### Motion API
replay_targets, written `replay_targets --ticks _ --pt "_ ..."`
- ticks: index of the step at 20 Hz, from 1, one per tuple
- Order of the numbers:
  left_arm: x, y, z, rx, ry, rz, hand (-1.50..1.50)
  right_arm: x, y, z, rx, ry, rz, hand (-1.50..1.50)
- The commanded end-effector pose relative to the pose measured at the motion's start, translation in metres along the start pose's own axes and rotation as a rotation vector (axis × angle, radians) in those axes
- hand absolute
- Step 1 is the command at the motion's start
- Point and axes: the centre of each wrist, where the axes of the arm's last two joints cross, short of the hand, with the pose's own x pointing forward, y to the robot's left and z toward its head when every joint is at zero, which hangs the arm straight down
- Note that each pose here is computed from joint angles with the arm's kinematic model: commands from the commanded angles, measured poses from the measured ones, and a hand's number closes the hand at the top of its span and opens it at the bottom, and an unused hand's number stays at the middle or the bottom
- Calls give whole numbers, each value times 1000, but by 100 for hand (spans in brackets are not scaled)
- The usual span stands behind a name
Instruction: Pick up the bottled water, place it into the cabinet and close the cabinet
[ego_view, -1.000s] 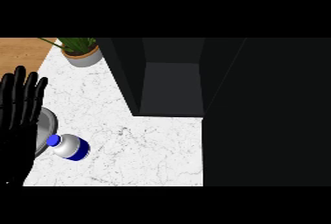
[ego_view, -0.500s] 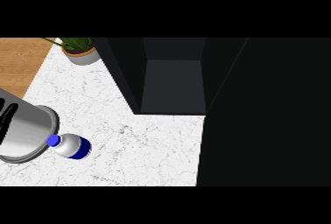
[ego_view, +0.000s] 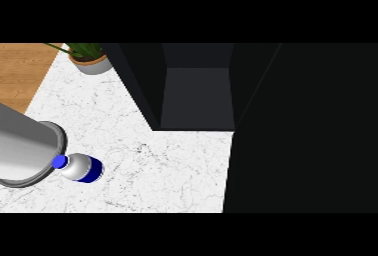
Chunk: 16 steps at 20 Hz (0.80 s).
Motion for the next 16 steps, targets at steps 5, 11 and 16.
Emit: replay_targets --ticks 5,11,16 --pt "10 8 24 21 56 -21 -150 17 12 -1 5 -8 -18 -150" --pt "-20 23 17 10 119 -65 -150 33 22 -7 4 -4 -25 -150" --pt "-36 16 0 19 149 -91 -150 33 33 -1 11 5 -34 -150"
